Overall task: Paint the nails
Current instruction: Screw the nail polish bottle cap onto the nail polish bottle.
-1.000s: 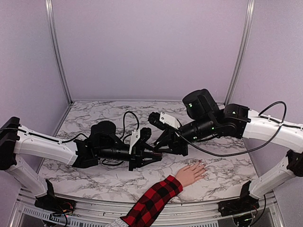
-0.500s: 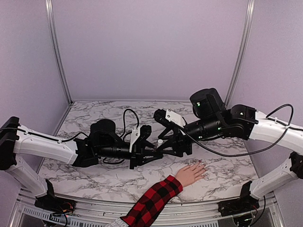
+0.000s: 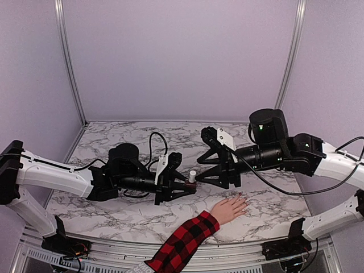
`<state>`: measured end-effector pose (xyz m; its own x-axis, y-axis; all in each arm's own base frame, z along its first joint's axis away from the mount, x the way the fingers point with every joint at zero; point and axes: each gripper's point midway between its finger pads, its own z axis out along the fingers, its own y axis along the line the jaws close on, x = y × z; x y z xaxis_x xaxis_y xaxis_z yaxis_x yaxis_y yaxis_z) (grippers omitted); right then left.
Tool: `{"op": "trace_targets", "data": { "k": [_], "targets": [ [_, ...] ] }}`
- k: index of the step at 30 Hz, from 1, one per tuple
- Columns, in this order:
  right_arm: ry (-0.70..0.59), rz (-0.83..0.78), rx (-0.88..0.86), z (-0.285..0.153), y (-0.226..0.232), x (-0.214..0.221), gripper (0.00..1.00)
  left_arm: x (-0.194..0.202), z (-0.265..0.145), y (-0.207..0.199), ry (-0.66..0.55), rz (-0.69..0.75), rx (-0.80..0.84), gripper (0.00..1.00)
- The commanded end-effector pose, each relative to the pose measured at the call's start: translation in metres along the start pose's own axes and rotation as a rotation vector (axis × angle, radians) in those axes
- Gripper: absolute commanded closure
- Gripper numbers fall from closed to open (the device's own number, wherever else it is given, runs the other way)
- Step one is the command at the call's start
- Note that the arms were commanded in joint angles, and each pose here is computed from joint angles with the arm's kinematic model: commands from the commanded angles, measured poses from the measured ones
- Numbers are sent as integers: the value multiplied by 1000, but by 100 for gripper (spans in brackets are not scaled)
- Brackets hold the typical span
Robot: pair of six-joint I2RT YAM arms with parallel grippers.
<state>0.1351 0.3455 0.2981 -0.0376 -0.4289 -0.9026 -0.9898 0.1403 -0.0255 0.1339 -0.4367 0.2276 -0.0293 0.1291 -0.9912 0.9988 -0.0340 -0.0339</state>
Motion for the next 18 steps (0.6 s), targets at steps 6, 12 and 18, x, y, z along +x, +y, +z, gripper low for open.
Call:
{"op": "trace_targets", "data": {
  "k": [6,12,18],
  "targets": [
    [-58,-85,-166,3,25,-22,53,-31,2,-16,-77,33,102,100],
    [-67,-99,-215,5,33,-22,63,-33,2,-22,-82,38,137,100],
    [-64,-99,-227,6,34,-19,79,-34,2,-20,-83,43,123,100]
  ]
}}
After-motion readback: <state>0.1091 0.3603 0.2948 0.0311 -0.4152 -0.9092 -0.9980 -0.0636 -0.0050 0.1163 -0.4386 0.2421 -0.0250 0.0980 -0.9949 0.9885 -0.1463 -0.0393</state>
